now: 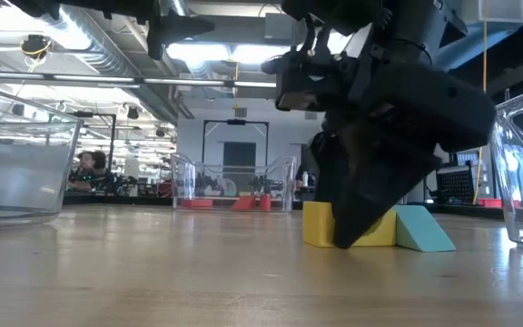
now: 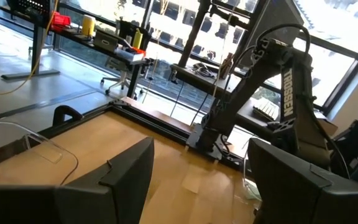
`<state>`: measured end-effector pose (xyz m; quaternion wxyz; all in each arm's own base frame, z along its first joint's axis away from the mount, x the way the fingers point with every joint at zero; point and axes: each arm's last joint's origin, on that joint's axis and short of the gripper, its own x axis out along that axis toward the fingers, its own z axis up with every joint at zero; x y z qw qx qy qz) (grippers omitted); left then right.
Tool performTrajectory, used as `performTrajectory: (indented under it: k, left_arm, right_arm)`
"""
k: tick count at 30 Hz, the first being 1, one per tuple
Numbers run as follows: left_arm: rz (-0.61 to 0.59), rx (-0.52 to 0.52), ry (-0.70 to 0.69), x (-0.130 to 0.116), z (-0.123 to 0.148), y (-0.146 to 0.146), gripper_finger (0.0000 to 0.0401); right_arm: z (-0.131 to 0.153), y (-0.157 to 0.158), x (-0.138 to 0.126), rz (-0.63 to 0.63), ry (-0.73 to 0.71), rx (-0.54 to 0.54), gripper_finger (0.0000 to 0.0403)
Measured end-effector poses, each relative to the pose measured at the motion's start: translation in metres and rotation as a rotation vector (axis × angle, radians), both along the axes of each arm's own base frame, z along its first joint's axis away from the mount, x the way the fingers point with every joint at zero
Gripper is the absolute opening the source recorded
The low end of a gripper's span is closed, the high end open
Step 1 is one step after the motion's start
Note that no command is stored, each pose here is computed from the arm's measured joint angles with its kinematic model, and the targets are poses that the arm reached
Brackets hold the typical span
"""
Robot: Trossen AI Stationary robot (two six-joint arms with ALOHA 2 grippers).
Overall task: Sort & place blocks by color
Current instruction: Put the yellow block in the left transparent bin
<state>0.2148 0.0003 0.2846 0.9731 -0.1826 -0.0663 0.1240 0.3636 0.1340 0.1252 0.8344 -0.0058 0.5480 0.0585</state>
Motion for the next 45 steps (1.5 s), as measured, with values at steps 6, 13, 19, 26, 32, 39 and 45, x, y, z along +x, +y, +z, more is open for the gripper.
performTrajectory:
  k: [6, 13, 19, 26, 32, 39, 45]
  left_arm:
    - [0.000, 0.000, 0.000, 0.000, 0.000, 0.000, 0.0251]
    - [-0.045, -0.019, -0.007, -0.001, 0.001, -0.001, 0.0251]
    - [-0.097, -0.043, -0.057, -0.008, 0.009, -0.002, 0.0251]
    - [-0.098, -0.043, -0.068, -0.011, 0.011, -0.002, 0.0251]
    - [-0.087, -0.044, -0.066, -0.010, 0.011, -0.002, 0.0251]
    - [-0.028, -0.057, -0.061, -0.008, 0.009, 0.000, 0.0251]
    - [0.000, -0.110, -0.046, -0.003, 0.003, 0.001, 0.0251]
  right_arm:
    - [0.000, 0.000, 0.001, -0.027, -0.015, -0.005, 0.0149]
    - [0.009, -0.018, 0.000, -0.038, 0.020, 0.031, 0.0124]
    - [0.044, -0.063, -0.013, -0.074, -0.006, 0.077, 0.0124]
    - [0.077, -0.108, -0.054, -0.262, -0.347, 0.196, 0.0124]
    - [0.081, -0.115, -0.091, -0.334, -0.664, 0.347, 0.0124]
    - [0.097, -0.118, -0.091, -0.293, -0.866, 0.359, 0.0124]
    - [0.114, -0.118, -0.082, -0.248, -0.974, 0.337, 0.0124]
